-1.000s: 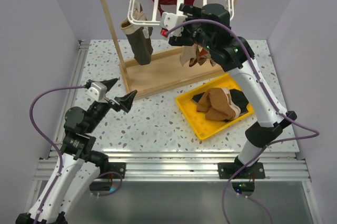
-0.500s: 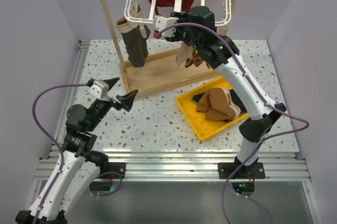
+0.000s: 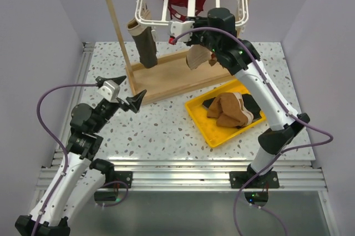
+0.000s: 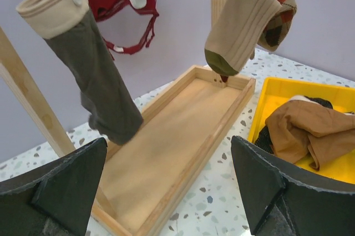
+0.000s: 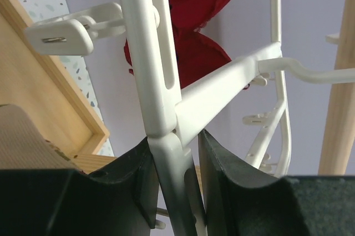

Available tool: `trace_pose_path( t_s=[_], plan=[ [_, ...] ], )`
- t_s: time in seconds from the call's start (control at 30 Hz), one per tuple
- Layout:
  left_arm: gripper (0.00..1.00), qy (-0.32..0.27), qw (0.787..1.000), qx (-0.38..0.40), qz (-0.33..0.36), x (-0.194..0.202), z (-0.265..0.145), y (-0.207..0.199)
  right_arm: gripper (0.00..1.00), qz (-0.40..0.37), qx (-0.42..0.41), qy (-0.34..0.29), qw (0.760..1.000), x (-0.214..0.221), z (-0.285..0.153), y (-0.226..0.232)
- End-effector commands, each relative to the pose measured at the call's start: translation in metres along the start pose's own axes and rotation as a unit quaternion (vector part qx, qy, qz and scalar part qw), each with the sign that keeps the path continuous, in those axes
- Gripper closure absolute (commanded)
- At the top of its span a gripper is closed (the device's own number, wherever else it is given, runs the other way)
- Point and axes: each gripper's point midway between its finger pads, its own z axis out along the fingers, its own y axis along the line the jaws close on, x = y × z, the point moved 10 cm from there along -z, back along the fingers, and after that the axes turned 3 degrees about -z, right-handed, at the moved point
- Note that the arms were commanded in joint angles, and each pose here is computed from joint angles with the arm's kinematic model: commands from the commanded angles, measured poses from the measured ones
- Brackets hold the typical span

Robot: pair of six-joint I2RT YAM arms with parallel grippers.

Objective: Remove the underwear clipped to the hanger

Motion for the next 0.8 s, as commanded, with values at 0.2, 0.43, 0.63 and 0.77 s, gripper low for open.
trace_pose_path(
  t_s=[0.2,0.43,0.63,0.77],
  plan=[
    [0.09,-0.119,0.987,0.062,0.088,-0.062,0.039,0.004,0.66,0.023,0.048,-0.017,0.998,0.031,-0.043,-0.033],
    [0.1,-0.173,0.977,0.073,0.099,-0.088,0.074,0.014,0.66,0.028,0.046,-0.035,0.998,0.037,-0.043,-0.035],
    [0.09,-0.211,0.969,0.087,0.091,-0.104,0.107,0.024,0.66,0.028,0.042,-0.037,0.998,0.038,-0.04,-0.031],
    [0.09,-0.209,0.97,0.093,0.086,-0.103,0.13,0.033,0.67,0.028,0.042,-0.04,0.998,0.039,-0.041,-0.031]
  ],
)
